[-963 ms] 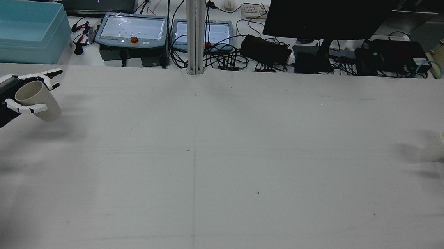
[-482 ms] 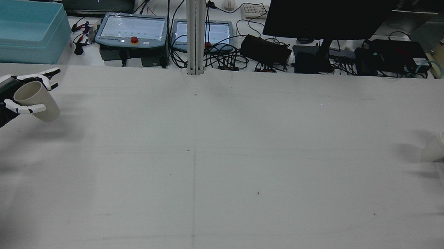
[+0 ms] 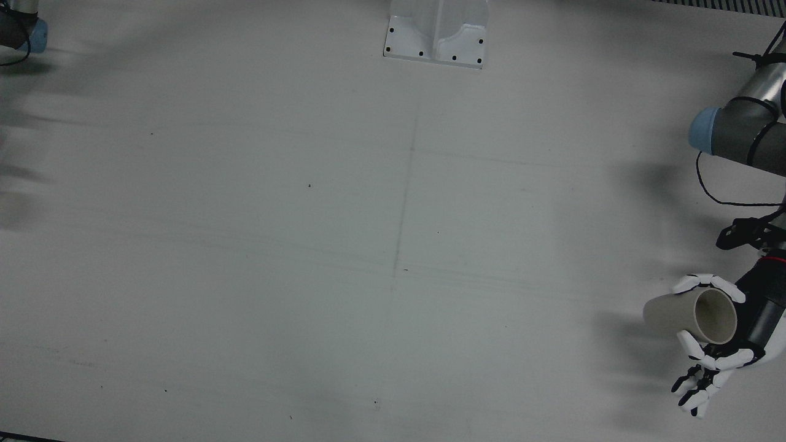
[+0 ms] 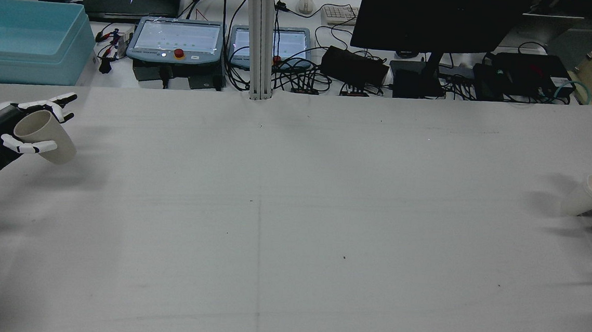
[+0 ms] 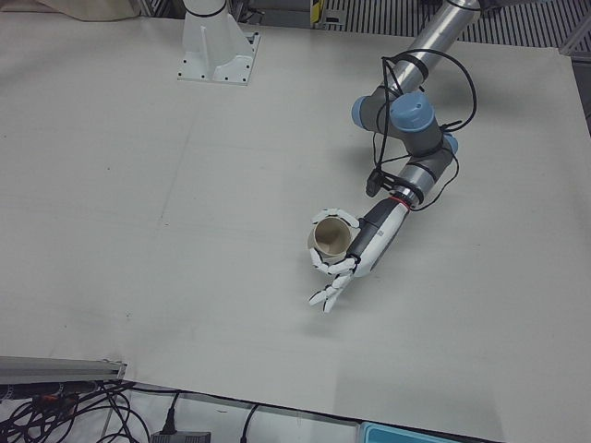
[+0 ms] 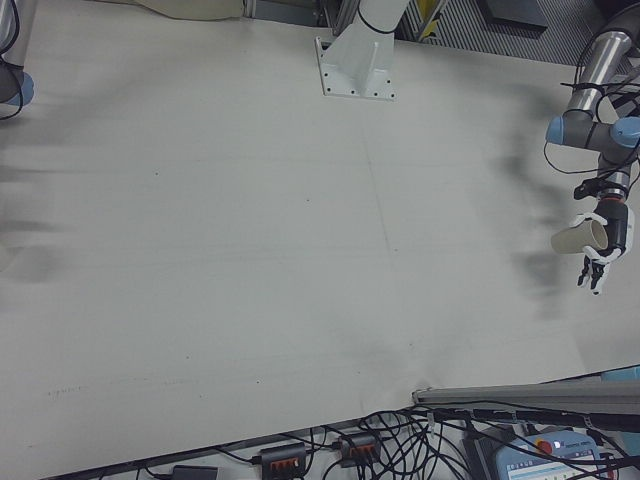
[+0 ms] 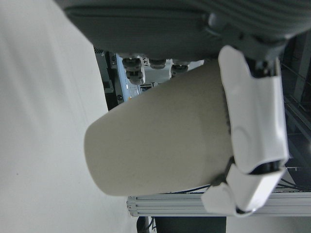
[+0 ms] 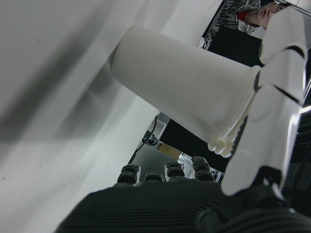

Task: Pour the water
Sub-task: 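Reach the right hand toward the white paper cup, then close the right hand fingers around the white cup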

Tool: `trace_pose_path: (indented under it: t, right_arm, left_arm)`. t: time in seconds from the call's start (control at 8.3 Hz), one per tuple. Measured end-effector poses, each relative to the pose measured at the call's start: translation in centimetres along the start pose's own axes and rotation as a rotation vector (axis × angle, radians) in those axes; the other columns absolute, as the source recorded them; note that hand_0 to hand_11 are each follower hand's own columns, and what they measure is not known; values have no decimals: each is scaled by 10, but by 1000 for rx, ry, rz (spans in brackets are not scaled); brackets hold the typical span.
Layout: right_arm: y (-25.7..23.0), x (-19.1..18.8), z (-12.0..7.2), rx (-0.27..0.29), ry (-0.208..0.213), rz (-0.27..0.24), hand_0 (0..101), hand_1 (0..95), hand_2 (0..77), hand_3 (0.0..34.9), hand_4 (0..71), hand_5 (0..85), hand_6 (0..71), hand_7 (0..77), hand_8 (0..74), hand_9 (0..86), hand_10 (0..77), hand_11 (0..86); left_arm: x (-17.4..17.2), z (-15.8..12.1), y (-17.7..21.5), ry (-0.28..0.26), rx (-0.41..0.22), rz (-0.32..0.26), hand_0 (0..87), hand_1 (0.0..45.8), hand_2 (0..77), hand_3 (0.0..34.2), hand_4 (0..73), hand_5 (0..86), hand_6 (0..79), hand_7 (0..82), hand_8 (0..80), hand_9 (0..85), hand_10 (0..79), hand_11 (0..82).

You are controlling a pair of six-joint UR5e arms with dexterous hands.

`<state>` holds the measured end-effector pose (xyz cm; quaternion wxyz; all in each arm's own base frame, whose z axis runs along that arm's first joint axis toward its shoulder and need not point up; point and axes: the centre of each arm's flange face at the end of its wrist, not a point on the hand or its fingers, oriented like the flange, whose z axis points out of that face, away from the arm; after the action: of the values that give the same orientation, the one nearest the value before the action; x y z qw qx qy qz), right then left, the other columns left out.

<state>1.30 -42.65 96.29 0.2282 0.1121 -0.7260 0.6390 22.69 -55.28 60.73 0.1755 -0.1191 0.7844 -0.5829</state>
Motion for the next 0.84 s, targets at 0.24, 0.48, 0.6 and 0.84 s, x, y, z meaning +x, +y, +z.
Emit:
trace_pose_path:
  t: [0.24,0.48,0.6,0.84]
  right_arm:
    - [6,5,7,-14,10,-8,498,180,98,7,0,164,54,71,5,5,33,76]
    - [12,8,19,-27,11,-9,529,207,169,6,0,251,98,153,5,11,71,114]
    - [16,8,25,-30,12,-9,562,278,224,4,71,349,153,235,82,120,104,169]
    - [25,7,39,-21,21,-17,562,251,229,4,54,355,153,235,54,98,104,169]
  left_arm:
    - [0,-4,-3,0,2,0,596,131,382,0,393,475,71,120,16,27,60,120]
    - [1,-10,-8,3,4,0,589,131,382,0,393,475,71,120,16,27,60,120]
    - [2,-14,-10,7,6,-1,589,131,382,0,393,475,71,120,16,27,60,120]
    - [3,-18,-14,13,11,0,590,131,382,0,393,475,71,120,11,27,60,120]
